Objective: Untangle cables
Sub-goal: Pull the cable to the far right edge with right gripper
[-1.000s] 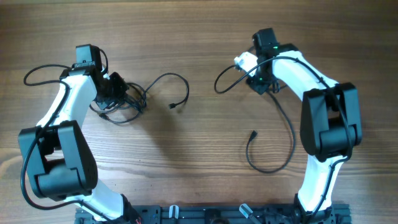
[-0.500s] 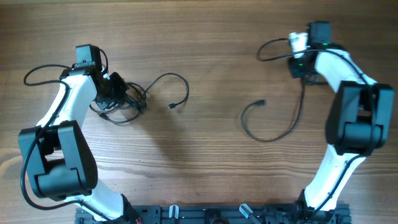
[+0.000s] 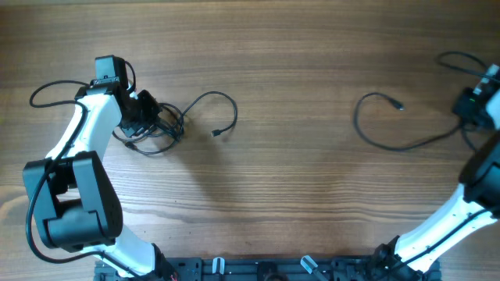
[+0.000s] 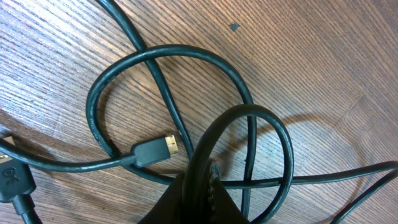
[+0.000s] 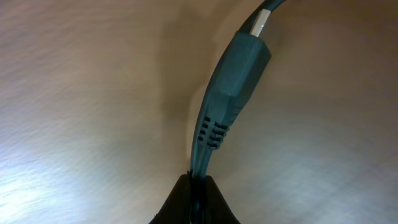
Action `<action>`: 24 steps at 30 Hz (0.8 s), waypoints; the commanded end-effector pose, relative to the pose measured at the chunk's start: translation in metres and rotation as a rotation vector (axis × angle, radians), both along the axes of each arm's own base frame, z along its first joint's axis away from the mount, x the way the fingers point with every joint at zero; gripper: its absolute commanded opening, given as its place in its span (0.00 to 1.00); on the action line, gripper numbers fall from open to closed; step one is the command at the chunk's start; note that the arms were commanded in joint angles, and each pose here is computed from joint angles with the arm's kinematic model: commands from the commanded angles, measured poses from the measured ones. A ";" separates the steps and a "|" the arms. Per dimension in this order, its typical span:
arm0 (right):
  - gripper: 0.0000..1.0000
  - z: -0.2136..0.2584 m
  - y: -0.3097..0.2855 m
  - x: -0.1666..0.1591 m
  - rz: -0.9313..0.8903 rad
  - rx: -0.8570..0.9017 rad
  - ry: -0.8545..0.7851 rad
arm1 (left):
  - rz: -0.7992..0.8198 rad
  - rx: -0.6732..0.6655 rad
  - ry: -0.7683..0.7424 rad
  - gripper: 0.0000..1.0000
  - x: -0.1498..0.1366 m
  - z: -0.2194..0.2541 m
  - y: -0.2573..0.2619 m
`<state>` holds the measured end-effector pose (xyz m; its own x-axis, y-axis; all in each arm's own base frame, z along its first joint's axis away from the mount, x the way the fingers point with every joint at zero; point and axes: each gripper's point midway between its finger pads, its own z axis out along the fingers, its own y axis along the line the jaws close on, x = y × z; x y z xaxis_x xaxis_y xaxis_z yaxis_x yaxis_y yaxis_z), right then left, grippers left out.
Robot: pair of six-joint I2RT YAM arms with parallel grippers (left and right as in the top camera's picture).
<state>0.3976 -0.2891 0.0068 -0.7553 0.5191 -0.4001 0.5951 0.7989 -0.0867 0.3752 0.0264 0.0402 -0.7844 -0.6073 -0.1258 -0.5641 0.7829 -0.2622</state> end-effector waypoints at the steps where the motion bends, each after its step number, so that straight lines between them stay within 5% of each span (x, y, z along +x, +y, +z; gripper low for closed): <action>1: 0.08 -0.016 -0.025 -0.027 -0.199 0.092 -0.034 | -0.029 -0.006 0.005 0.13 0.001 -0.004 -0.004; 7: 0.42 -0.012 -0.028 -0.026 -0.184 0.092 -0.040 | -0.029 -0.006 0.001 0.13 0.002 -0.004 -0.004; 10: 0.46 0.002 -0.021 -0.014 -0.117 0.086 -0.059 | -0.029 -0.005 0.000 0.13 0.002 -0.004 -0.004; 13: 0.71 0.034 -0.018 0.000 -0.089 0.046 -0.108 | -0.029 -0.006 0.001 0.14 0.002 -0.004 -0.004; 14: 0.88 0.059 -0.015 0.007 -0.075 0.018 -0.152 | -0.029 -0.005 0.000 0.15 0.002 -0.004 -0.004; 19: 0.91 0.123 0.010 0.021 -0.039 -0.026 -0.258 | -0.029 -0.005 -0.006 0.17 0.004 -0.004 -0.004; 24: 0.91 0.127 0.061 0.030 0.056 0.011 -0.213 | -0.029 -0.005 -0.006 0.19 0.004 -0.004 -0.004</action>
<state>0.4159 -0.2637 0.1252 -0.6494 0.5119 -0.5624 0.6053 0.7956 0.0252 0.3780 0.0265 0.0410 -0.7832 -0.6070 -0.1351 -0.5606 0.7832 -0.2690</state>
